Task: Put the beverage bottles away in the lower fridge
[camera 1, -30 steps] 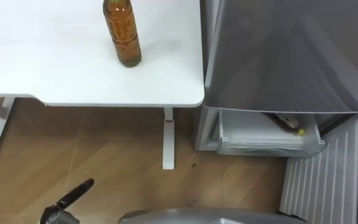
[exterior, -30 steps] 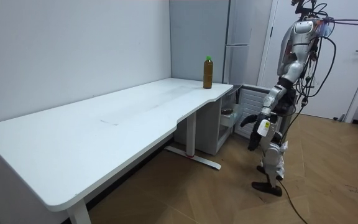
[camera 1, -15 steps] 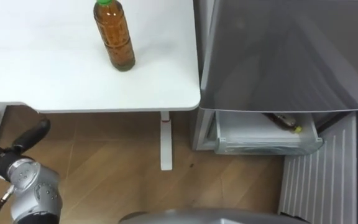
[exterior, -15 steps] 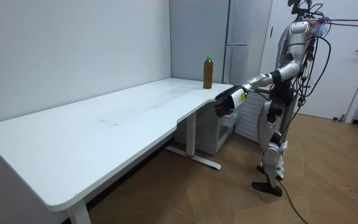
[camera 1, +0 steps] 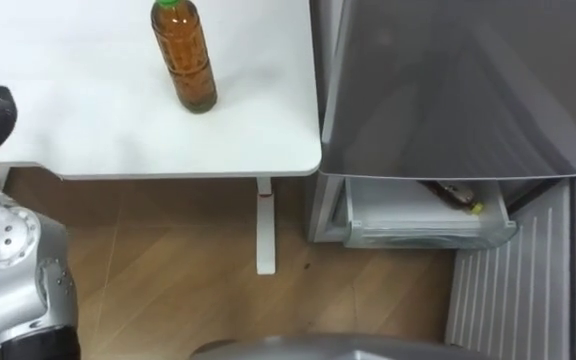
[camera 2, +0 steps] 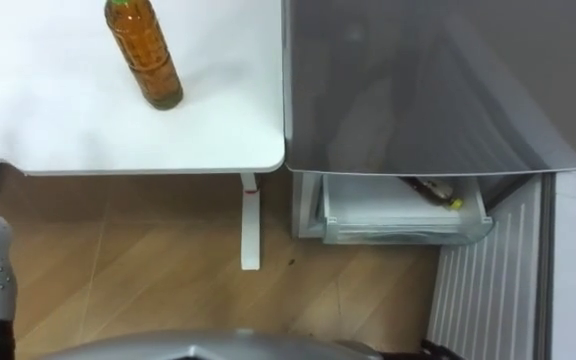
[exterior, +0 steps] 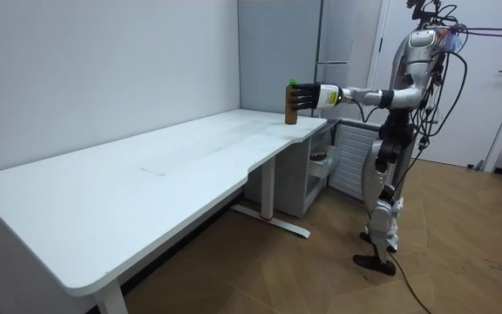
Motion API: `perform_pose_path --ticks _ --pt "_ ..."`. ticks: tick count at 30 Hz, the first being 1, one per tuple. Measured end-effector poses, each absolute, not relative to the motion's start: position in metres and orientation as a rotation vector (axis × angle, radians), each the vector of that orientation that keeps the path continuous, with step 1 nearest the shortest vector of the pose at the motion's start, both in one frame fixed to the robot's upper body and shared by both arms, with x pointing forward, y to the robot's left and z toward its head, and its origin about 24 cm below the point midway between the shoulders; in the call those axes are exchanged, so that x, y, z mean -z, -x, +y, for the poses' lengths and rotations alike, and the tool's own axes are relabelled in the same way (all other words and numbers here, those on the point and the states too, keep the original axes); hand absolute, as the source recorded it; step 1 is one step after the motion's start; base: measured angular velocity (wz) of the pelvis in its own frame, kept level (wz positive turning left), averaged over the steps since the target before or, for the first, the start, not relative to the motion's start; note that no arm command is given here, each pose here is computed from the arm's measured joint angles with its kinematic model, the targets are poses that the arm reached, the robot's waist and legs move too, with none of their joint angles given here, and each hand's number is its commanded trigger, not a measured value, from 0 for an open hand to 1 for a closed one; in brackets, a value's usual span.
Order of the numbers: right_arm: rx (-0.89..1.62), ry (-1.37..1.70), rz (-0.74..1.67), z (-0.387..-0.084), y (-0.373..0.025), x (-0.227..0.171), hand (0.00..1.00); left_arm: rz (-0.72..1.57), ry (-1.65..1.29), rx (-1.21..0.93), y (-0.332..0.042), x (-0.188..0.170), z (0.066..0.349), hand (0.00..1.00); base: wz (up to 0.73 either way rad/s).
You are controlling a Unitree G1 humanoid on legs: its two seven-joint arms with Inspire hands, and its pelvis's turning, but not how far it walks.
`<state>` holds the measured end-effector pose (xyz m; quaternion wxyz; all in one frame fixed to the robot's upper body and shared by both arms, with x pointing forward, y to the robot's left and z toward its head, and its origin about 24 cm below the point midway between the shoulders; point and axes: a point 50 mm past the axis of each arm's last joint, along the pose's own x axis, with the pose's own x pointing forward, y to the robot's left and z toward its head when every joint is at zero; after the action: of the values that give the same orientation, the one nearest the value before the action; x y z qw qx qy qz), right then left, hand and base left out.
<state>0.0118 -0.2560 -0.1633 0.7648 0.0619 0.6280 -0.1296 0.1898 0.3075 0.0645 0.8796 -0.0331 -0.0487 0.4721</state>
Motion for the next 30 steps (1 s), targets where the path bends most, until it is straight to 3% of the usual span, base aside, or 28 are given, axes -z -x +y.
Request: perform_pose_path --ticks 30 --pt "0.294 -0.131 1.487 -0.259 0.012 0.165 0.0 0.034 0.213 -0.517 -0.234 -0.041 0.283 0.0 -0.02"
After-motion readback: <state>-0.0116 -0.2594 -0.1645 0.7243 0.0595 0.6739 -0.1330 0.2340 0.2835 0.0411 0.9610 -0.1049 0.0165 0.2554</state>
